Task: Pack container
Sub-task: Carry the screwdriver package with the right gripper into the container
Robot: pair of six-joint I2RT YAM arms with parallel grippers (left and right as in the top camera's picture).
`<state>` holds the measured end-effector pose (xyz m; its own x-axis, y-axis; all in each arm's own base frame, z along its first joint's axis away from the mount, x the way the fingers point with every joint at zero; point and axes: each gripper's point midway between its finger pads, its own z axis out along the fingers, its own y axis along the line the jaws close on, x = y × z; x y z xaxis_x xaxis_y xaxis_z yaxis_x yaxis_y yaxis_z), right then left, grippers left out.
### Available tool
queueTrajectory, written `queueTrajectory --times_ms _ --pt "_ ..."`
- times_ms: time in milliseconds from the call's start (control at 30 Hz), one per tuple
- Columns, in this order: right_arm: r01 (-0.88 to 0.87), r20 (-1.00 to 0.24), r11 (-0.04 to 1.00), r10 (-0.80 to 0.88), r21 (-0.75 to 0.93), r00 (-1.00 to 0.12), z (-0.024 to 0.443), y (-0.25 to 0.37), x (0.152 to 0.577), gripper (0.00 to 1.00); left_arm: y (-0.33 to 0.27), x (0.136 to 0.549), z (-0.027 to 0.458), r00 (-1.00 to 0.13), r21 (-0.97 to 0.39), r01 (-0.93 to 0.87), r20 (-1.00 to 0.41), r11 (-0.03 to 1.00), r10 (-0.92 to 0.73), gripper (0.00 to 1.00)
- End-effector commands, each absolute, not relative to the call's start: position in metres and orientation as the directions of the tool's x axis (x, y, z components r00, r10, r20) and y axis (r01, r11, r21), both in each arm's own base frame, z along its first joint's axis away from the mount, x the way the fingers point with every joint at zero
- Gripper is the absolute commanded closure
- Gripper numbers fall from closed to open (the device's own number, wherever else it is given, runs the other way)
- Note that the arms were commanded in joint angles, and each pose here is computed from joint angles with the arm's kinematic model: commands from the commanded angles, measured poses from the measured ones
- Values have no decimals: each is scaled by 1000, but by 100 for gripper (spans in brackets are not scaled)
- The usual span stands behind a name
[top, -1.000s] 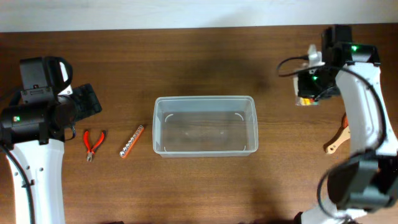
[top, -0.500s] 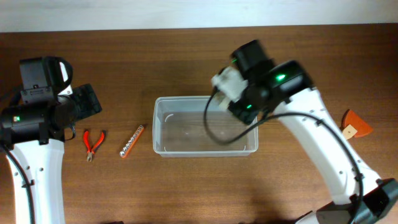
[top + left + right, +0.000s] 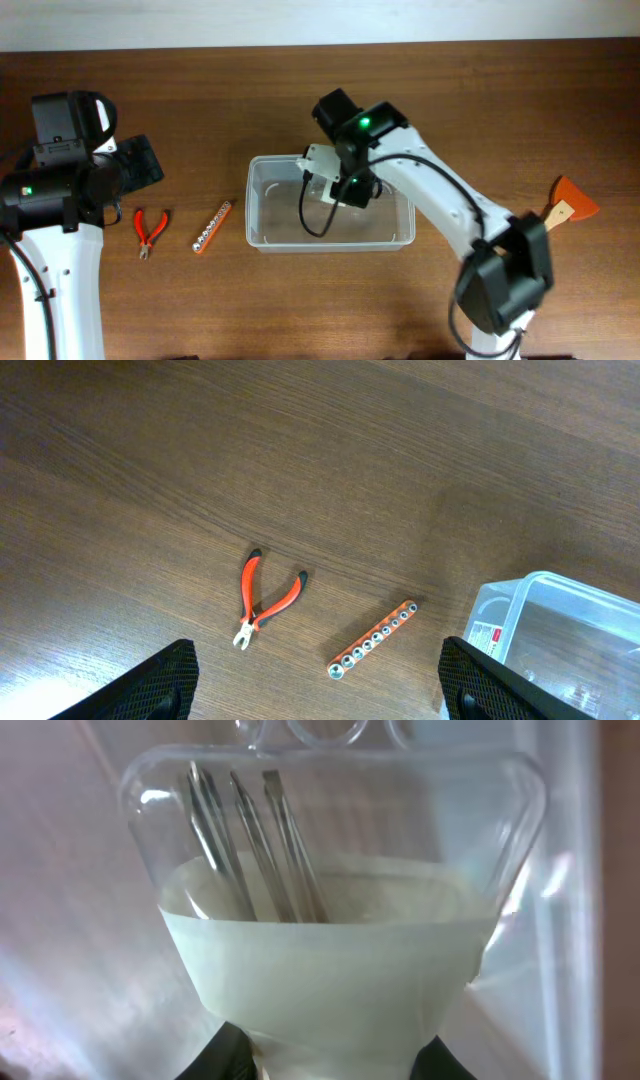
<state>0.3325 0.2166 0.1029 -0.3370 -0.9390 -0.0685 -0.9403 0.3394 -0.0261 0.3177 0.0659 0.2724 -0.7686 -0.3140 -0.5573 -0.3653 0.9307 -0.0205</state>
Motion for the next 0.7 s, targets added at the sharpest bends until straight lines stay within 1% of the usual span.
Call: queueTrajectory --times_ms 0,167,233,333,400,433,500,567,600,633,667 --pt "-943 -48 332 -942 21 -332 81 219 333 96 69 317 270 -777 -1 -362 -553 932 -303 21" --pt "-939 0 333 -942 90 -334 48 221 328 96 69 317 270 -776 -1 -362 -553 932 -303 21" --pt "-935 4 334 -942 121 -336 40 224 325 94 69 317 270 -776 -1 -362 -553 932 -303 21" --pt "-930 23 336 -941 147 -336 28 224 322 84 69 317 270 -776 -1 -362 -553 932 -303 21" --pt "-928 35 338 -941 156 -336 23 223 320 79 69 317 270 -776 -1 -362 -553 932 -303 21" --pt "-928 39 338 -941 159 -336 22 222 320 75 69 317 270 -776 -1 -362 -553 932 -303 21" --pt "-927 42 339 -941 161 -337 21 222 319 63 69 317 270 -776 -1 -362 -553 932 -303 21" --pt "-926 43 342 -940 161 -339 21 222 320 53 69 317 270 -777 -1 -362 -553 932 -303 21" --pt "-926 43 342 -940 161 -340 21 222 319 47 69 317 270 -776 -1 -362 -553 932 -303 21" --pt "-924 46 346 -938 163 -343 21 222 319 38 69 317 270 -776 -1 -362 -553 932 -303 21" --pt "-919 49 358 -933 162 -355 21 221 319 32 69 317 270 -777 -1 -362 -553 932 -303 21"
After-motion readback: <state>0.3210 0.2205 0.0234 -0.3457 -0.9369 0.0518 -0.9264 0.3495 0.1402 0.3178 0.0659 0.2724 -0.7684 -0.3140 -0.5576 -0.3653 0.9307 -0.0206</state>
